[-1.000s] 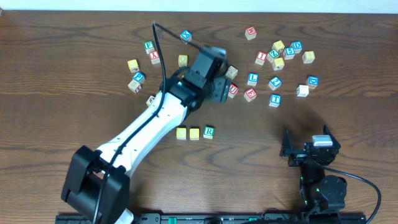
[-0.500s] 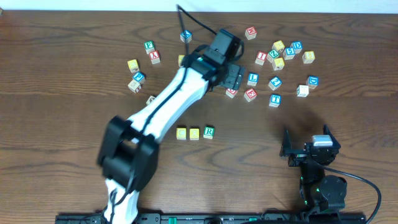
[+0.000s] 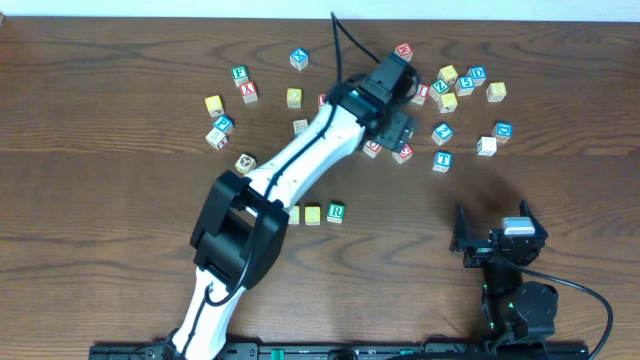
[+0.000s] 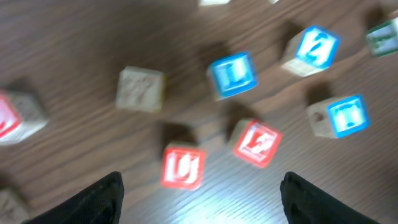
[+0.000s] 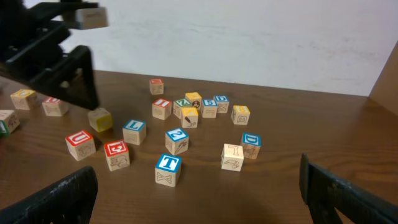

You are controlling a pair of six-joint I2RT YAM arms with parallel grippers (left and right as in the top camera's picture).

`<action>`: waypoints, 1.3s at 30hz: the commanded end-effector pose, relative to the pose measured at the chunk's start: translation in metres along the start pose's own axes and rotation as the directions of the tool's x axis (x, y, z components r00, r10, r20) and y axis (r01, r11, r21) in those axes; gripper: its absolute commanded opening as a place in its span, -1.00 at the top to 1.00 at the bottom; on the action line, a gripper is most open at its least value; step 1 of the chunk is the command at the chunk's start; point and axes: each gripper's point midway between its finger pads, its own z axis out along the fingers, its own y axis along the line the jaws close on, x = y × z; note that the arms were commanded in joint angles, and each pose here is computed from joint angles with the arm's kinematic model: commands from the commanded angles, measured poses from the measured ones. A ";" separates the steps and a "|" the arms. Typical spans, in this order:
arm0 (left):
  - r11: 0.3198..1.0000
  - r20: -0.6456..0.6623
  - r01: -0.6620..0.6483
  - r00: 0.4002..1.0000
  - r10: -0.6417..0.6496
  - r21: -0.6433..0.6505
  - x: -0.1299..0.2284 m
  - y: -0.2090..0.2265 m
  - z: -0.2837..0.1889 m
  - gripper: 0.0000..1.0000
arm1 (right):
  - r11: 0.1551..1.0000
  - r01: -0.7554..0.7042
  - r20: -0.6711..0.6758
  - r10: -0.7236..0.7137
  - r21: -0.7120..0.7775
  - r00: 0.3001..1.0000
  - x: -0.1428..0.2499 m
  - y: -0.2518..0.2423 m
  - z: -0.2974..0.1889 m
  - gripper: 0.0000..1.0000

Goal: Spell out CORL
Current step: 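Raise the left gripper and swing the left arm back to the left side, then swing the right gripper out over the blue L block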

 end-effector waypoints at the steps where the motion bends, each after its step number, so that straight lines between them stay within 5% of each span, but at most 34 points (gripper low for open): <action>1: 1.000 -0.003 -0.002 1.000 0.002 -0.024 -0.006 0.035 -0.023 -0.53 | 1.000 0.001 0.000 -0.001 0.002 1.000 0.001 -0.001 0.000 -0.99; 13: 1.000 0.075 0.017 0.997 -0.019 0.024 0.004 0.098 -0.128 -0.53 | 1.000 0.001 0.000 -0.001 0.001 1.000 0.001 -0.001 0.000 -0.99; 19: 0.996 0.157 0.086 0.984 -0.082 -0.021 0.049 0.125 -0.171 -0.53 | 1.000 0.001 0.000 -0.001 0.001 1.000 0.001 -0.001 0.000 -0.99; 33: 0.959 0.191 0.279 0.945 -0.266 -0.049 0.187 0.143 -0.172 -0.53 | 1.000 0.001 0.000 -0.001 0.001 1.000 0.001 -0.001 0.000 -0.99; 39: 0.948 0.135 0.312 0.944 -0.302 -0.059 0.207 0.148 -0.162 -0.54 | 1.000 0.001 0.000 -0.001 0.001 1.000 0.001 -0.001 0.000 -0.98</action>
